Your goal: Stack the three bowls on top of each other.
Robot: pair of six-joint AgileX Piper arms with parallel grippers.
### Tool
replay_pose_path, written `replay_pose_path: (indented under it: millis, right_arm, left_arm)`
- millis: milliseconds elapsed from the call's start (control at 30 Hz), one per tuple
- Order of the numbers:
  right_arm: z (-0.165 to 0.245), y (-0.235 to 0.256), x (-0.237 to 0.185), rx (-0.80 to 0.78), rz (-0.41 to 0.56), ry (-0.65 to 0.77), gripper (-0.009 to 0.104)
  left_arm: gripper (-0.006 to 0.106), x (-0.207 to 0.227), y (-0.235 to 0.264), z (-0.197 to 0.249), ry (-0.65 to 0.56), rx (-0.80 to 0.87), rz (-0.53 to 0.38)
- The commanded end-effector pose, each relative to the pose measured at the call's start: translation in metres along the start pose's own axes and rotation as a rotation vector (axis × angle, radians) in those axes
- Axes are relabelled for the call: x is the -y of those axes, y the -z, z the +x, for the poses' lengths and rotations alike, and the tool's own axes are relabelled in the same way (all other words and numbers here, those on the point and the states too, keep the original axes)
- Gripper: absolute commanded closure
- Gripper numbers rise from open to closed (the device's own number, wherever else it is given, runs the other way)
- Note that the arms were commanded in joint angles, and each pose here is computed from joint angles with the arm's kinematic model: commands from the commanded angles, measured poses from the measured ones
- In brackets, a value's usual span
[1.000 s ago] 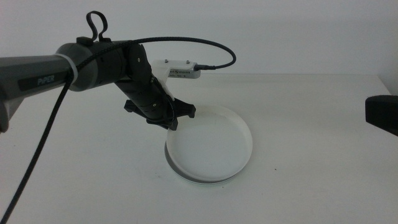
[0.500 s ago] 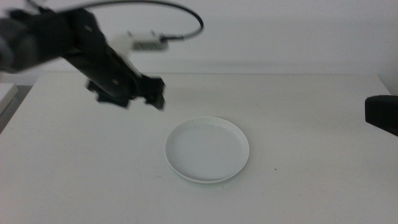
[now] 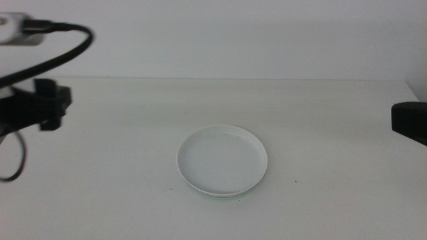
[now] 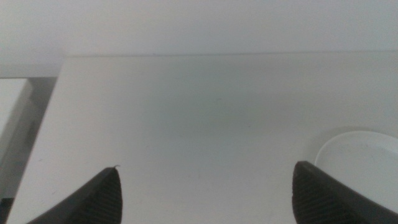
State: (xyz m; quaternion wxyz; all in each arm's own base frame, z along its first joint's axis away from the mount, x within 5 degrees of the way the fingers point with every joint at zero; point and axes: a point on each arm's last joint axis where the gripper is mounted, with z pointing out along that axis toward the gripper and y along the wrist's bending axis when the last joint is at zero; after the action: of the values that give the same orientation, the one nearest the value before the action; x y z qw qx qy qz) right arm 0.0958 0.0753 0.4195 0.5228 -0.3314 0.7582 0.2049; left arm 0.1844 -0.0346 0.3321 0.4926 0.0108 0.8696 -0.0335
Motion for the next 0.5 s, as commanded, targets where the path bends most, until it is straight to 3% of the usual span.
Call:
replay_pose_path:
  millis: [0,267,467]
  right_arm:
    - [0.000,0.001,0.001,0.014,0.014,-0.001,0.007]
    - [0.000,0.001,0.001,0.014,0.014,-0.001,0.007]
    - [0.000,0.001,0.001,0.014,0.014,-0.001,0.007]
  left_arm:
    - [0.007,-0.005,0.014,0.005,0.026,0.028,-0.017]
    - [0.007,-0.009,0.033,0.007,0.055,0.049,-0.020]
    - [0.007,-0.008,0.033,0.004,0.012,0.086,-0.014]
